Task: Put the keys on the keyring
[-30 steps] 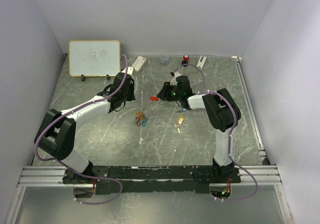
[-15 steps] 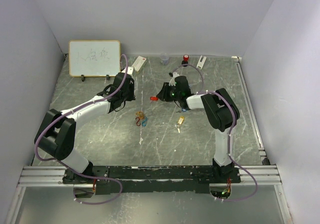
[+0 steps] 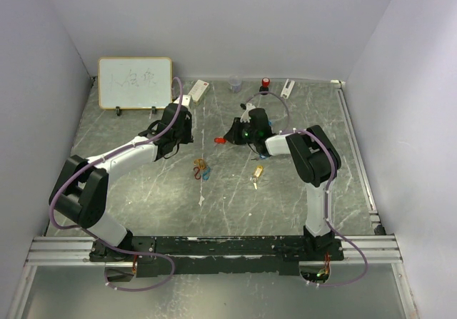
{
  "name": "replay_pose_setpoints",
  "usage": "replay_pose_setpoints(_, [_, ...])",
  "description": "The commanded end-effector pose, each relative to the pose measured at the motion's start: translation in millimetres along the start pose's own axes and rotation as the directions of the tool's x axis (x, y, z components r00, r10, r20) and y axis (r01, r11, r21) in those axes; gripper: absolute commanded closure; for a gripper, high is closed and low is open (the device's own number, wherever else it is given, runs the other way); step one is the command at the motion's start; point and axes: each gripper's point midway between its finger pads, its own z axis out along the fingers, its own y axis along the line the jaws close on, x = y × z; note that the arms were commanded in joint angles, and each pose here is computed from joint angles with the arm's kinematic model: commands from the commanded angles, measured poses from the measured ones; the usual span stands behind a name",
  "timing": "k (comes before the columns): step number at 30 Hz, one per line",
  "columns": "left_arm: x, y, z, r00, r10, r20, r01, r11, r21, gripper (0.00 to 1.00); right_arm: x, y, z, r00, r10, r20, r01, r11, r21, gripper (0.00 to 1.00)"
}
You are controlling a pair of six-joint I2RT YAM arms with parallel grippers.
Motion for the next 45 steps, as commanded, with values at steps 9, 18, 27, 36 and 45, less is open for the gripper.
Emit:
replay_pose_setpoints(9, [3.1, 0.1, 5.3, 1.000, -0.010, -0.007, 0.010, 1.000, 0.004, 0.93, 4.4, -4.5, -1.6, 1.000, -0.027, -0.007, 0.027, 0.999, 0.033, 1.00])
replay_pose_setpoints(18, [0.2, -2.0, 4.2, 1.000, -0.013, -0.001, 0.013, 1.000, 0.014, 0.93, -22.3, 13.9, -34.4, 0.984, -0.137, 0.111, 0.133, 0.990, 0.045, 1.00])
replay_pose_setpoints(27, [-6.8, -10.1, 2.6, 1.000, -0.017, 0.011, 0.017, 0.998, 0.053, 0.93, -37.8, 23.4, -61.3, 0.953, -0.255, 0.164, 0.240, 0.965, 0.105, 1.00])
replay_pose_setpoints(36, [-13.5, -18.9, 8.9, 1.000, -0.014, -0.008, 0.015, 0.997, 0.076, 0.93, -48.7, 20.9, -82.2, 0.926, -0.319, 0.201, 0.283, 0.941, 0.188, 1.00])
replay_pose_setpoints(45, [-21.8, -36.2, 3.5, 1.000, -0.003, -0.008, 0.004, 0.987, 0.162, 0.93, -64.7, 40.4, -102.1, 0.898, -0.357, 0.259, 0.324, 0.932, 0.163, 1.00])
